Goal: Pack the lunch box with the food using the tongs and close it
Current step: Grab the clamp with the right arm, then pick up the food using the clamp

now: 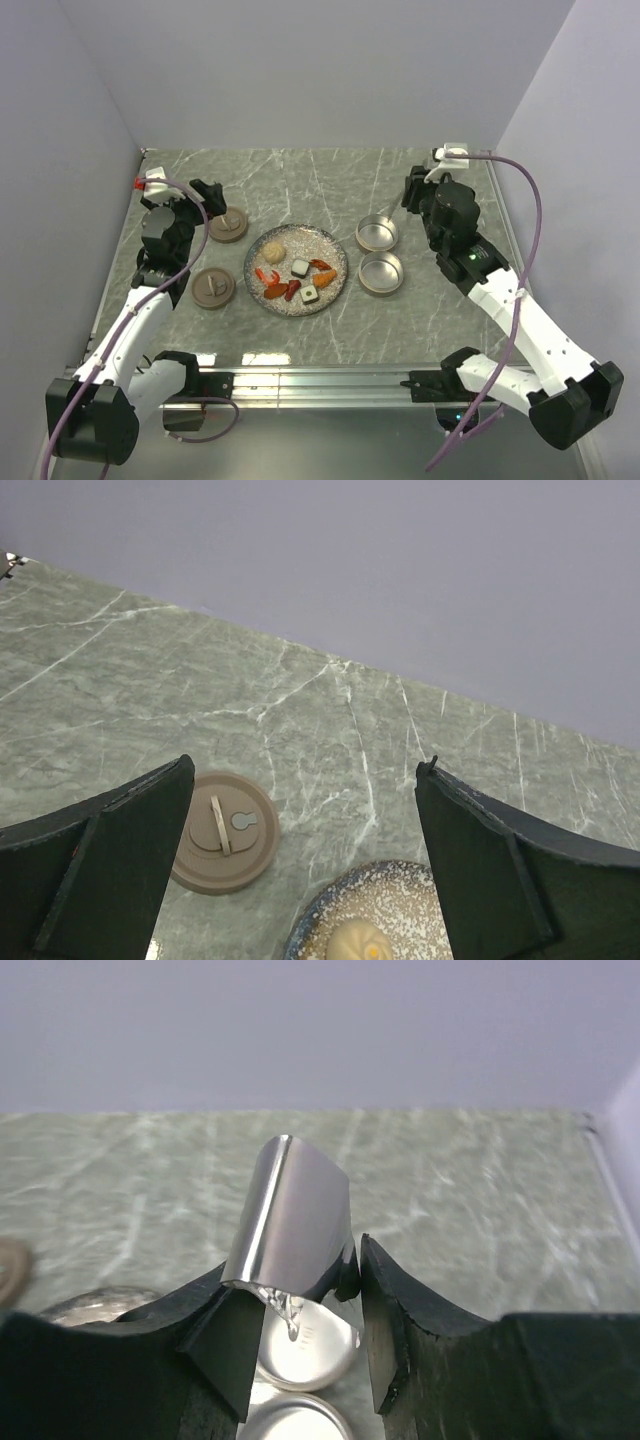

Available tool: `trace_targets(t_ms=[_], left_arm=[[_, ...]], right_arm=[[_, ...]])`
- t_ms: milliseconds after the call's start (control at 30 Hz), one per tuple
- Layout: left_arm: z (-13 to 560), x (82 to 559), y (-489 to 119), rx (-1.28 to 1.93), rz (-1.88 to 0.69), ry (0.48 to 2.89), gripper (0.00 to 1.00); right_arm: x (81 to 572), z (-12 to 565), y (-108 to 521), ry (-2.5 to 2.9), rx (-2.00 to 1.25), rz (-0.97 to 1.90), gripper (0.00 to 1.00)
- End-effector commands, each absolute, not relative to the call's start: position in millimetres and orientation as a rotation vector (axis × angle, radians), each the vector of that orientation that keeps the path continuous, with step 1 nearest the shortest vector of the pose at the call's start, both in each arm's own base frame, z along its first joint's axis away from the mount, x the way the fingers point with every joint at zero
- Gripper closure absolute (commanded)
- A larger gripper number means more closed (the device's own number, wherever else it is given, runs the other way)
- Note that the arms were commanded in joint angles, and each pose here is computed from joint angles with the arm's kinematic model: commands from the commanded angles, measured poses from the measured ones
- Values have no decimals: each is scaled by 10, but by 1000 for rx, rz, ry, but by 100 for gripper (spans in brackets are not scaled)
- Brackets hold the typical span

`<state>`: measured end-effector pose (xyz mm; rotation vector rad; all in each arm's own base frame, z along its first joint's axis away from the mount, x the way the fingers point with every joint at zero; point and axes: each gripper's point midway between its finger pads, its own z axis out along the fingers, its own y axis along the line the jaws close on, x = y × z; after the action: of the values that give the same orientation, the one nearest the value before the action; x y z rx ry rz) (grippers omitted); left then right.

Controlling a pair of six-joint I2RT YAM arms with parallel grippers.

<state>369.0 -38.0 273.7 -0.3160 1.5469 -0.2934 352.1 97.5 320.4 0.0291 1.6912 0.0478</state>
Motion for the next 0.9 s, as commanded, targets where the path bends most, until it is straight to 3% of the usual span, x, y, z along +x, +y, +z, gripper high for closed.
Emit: trace_targets(t_ms=[0,400,867], left_arm=[[2892,3659,-421,-291,-328,1491,1],[2907,3617,-442,-282,-344,1482,1],[2880,3607,-465,-277,-358,1487,1]], right_arm=[[3532,3567,1314,1577,-59,198,52],[3479,3530,2797,1475,-410,602,54],[3598,3230,3877,1505,-554,747,52]])
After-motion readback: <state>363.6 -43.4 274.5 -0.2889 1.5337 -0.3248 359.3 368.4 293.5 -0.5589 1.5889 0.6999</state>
